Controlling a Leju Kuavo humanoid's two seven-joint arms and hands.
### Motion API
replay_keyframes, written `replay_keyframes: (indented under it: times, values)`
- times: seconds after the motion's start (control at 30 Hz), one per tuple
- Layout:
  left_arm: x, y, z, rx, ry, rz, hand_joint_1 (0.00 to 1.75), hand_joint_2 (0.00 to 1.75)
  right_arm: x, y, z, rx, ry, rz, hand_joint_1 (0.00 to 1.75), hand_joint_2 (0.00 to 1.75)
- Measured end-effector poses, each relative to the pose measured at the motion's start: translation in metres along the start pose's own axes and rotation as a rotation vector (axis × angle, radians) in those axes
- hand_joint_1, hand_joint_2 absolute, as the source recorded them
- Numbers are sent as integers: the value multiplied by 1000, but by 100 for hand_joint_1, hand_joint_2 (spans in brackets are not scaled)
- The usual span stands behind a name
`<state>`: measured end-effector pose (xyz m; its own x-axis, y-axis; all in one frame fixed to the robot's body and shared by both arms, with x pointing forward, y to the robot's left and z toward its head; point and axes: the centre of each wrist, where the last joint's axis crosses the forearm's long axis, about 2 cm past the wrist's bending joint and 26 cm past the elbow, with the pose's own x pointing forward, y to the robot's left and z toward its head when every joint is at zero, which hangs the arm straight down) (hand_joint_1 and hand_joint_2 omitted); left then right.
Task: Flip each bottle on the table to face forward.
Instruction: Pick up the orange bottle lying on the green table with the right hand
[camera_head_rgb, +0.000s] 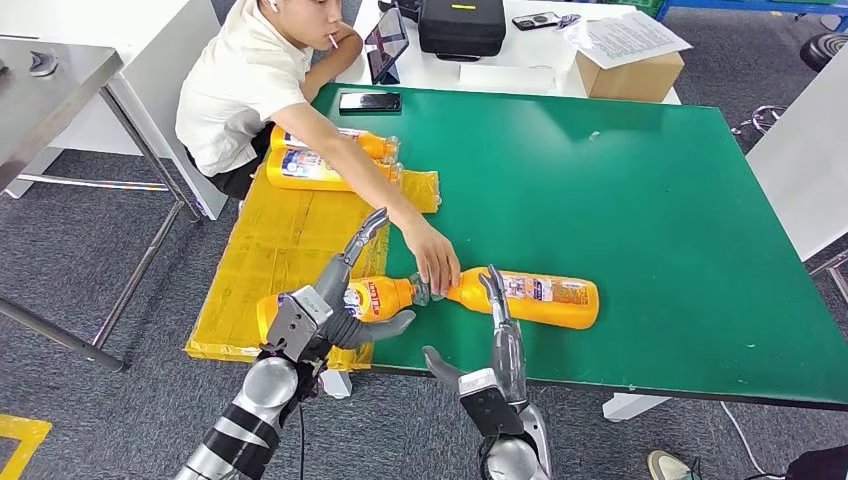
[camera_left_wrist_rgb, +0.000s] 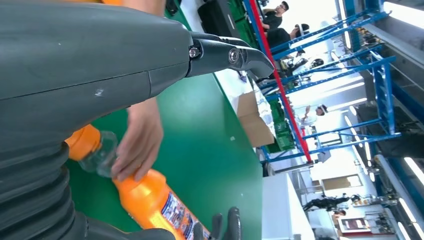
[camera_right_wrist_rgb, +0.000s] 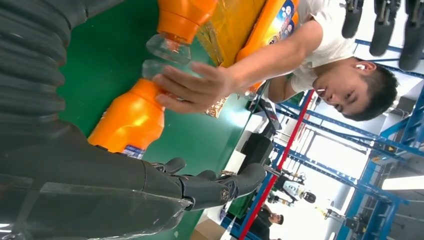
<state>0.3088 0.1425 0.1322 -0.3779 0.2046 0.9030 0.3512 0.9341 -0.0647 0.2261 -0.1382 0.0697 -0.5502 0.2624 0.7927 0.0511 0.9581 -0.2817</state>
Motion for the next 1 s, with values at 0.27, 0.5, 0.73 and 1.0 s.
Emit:
replay_keyframes:
  times: [0.27, 0.5, 0.73, 1.0]
  values:
    - [5, -4, 0, -20, -22, 5, 0, 175, 0, 0, 1, 6, -4, 7, 0, 175]
    - [12, -16, -3, 20, -25, 43, 0, 175, -14, -24, -3, 133, -66, 390, 0, 175]
    - [13, -44, -1, 131, 28, 146, 0, 175, -67, -107, -22, 222, 41, 916, 0, 175]
    - [11, -61, 2, 114, 79, 223, 0, 175, -88, -142, -35, 251, 76, 1088, 0, 175]
